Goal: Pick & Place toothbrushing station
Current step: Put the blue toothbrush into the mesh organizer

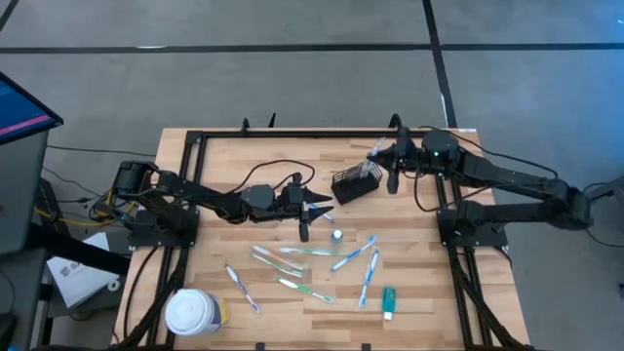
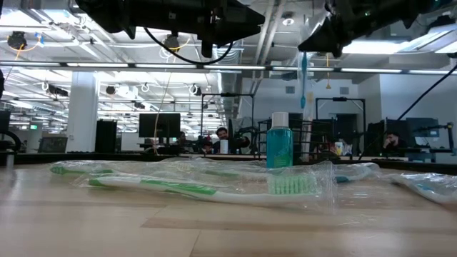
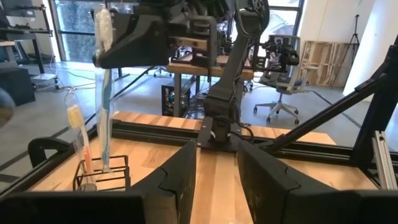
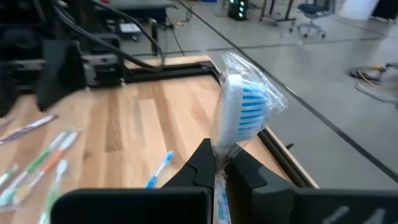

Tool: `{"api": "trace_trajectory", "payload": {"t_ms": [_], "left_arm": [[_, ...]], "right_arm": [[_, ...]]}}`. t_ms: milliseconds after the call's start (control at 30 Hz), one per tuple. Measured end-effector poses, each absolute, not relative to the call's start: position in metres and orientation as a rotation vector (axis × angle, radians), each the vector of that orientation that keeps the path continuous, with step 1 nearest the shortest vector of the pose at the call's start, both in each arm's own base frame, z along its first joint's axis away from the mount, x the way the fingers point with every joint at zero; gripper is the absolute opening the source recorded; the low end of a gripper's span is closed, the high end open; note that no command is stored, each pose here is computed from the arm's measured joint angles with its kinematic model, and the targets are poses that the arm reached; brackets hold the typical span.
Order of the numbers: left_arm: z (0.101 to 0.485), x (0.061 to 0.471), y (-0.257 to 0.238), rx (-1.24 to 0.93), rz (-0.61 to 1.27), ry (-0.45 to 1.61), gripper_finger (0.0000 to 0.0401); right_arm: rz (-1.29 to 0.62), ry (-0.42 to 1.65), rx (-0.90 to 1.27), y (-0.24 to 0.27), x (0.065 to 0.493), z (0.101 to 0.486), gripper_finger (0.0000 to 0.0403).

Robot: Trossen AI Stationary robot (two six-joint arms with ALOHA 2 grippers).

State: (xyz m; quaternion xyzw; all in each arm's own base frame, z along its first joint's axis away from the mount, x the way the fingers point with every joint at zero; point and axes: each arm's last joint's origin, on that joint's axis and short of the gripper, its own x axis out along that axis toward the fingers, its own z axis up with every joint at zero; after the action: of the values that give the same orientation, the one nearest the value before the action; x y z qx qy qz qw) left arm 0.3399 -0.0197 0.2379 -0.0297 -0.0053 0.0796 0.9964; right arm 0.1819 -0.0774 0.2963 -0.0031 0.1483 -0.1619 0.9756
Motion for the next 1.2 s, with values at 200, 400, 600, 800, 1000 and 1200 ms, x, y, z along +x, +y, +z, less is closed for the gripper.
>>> {"api": "trace_trajectory", "payload": {"t_ms": [200,400,600,800,1000,1200], "left_arm": [[0.237,0.340,-0.020,-0.059,0.159,-0.006,0.0110],[0.237,0.340,-0.020,-0.059,0.160,0.001,0.0110],[0.236,0.340,-0.020,-0.058,0.160,0.007,0.0110],[0.235,0.340,-0.020,-0.057,0.160,0.014,0.0110],[0.235,0.340,-0.020,-0.057,0.160,0.015,0.0110],[0.235,0.340,-0.020,-0.056,0.161,0.015,0.0110]], "right_arm": [[-0.370,0.331,0.004,-0.085,0.176,0.294,0.0005],[-0.386,0.358,0.002,-0.089,0.173,0.291,0.0005],[-0.413,0.364,0.009,-0.093,0.169,0.281,0.0005],[-0.421,0.338,0.007,-0.093,0.163,0.275,0.0005],[-0.430,0.332,0.027,-0.091,0.152,0.265,0.0005],[-0.441,0.304,0.044,-0.091,0.147,0.251,0.0005]]}}
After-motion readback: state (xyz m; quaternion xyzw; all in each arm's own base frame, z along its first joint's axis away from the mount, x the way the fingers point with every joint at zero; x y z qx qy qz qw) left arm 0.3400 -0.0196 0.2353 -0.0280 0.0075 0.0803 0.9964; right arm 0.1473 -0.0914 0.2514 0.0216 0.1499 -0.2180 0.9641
